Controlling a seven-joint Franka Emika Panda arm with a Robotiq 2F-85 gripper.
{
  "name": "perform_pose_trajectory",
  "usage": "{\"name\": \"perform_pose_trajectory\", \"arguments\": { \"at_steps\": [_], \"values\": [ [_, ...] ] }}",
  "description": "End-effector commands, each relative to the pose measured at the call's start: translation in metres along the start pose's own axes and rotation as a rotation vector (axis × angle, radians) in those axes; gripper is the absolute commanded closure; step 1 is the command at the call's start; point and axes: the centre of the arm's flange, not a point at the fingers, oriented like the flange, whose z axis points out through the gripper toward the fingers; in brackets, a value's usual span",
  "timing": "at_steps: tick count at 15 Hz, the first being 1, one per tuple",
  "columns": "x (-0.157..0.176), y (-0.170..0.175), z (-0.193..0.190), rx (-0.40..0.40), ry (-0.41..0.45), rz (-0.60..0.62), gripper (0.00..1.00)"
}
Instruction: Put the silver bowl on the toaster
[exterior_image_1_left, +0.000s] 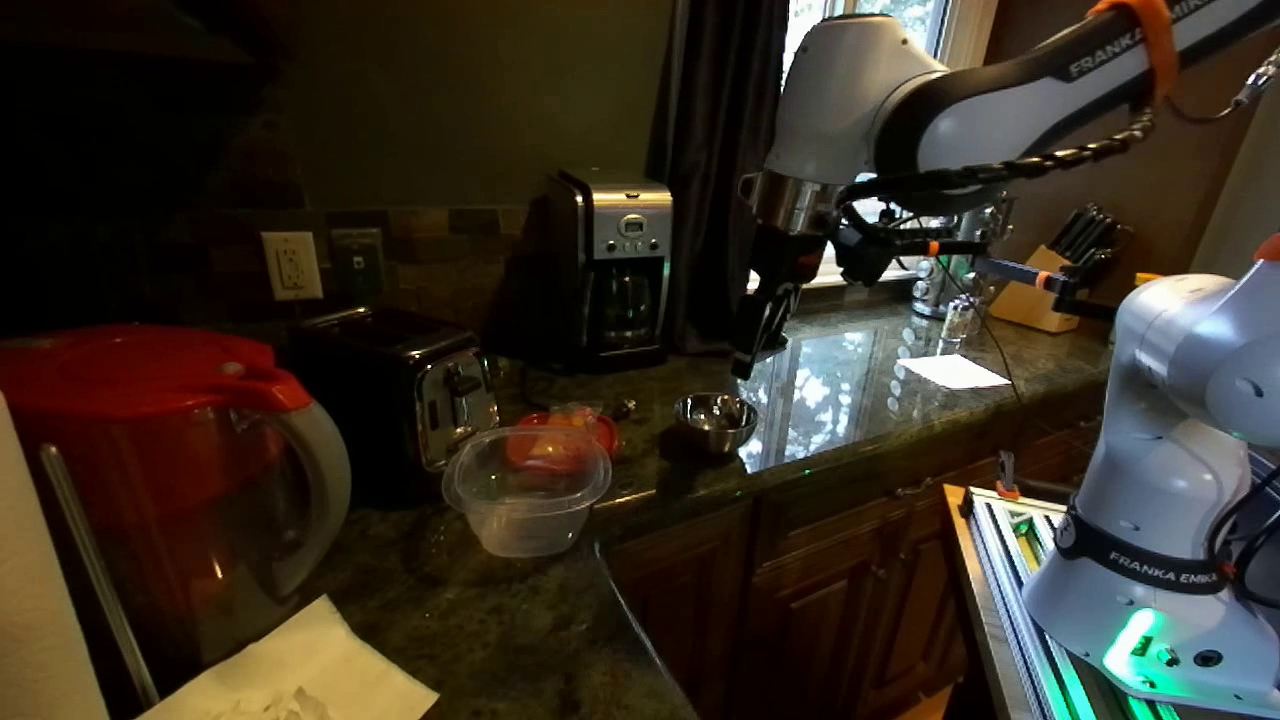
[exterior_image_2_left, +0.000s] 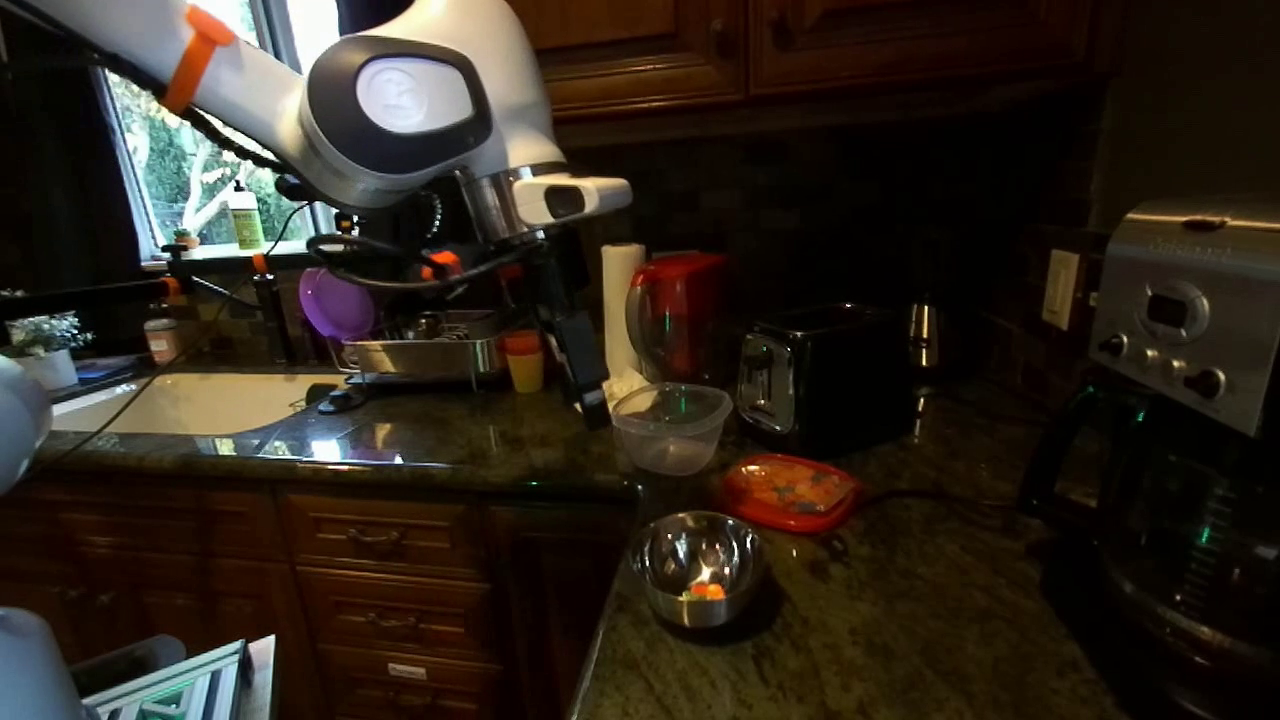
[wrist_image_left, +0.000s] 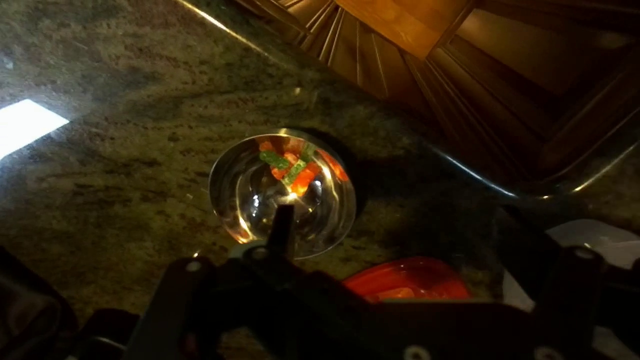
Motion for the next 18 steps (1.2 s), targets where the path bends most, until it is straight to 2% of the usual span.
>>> {"name": "perform_pose_trajectory", "arguments": {
  "at_steps": [1,2,4,6,10,13,18],
  "values": [
    [0.027,0.041,0.033,0.01,-0.055,0.056,0.0],
    [0.011,0.025,0.015,0.02,-0.027,0.034,0.0],
    [0.016,0.042,0.028,0.019,-0.058,0.064,0.0],
    [0.019,0.043,0.031,0.018,-0.065,0.066,0.0],
    [0.037,0.081,0.047,0.066,-0.101,0.167,0.0],
    [0.044,0.109,0.07,0.089,-0.141,0.254,0.0],
    [0.044,0.124,0.114,0.124,-0.234,0.332,0.0]
  ]
}}
